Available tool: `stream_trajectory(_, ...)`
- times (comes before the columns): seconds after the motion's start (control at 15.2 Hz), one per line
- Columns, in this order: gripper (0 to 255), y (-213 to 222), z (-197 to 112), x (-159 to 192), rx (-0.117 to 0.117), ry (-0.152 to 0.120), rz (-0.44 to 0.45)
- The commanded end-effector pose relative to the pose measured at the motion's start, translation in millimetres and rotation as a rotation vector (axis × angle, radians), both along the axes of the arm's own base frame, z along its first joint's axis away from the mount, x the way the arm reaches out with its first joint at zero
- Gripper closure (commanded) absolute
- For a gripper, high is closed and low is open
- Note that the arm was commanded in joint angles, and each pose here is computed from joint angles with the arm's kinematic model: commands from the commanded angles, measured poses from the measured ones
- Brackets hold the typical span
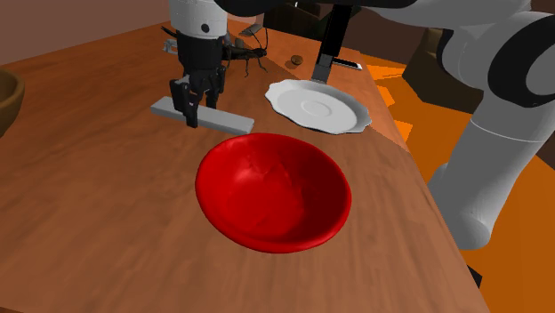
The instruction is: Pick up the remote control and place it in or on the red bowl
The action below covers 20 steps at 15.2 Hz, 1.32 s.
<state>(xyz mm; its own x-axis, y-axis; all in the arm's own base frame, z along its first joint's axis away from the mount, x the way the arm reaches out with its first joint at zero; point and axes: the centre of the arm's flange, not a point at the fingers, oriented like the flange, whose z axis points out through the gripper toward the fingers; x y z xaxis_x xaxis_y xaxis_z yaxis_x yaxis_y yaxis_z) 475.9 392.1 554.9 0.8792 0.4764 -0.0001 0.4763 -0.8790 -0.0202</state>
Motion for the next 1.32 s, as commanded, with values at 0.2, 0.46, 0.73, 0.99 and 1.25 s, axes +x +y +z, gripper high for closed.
stream_trajectory(0.2,255,0,-1,0,-0.001,0.001,-0.001)
stream_trajectory(0.46,255,0,-1,0,-0.001,0.001,-0.001)
stream_trajectory(0.73,255,0,21,0,-0.001,0.001,-0.001)
stream_trajectory(0.99,255,0,42,0,-0.001,0.001,-0.001)
stream_trajectory(1.25,255,0,63,0,-0.001,0.001,-0.001)
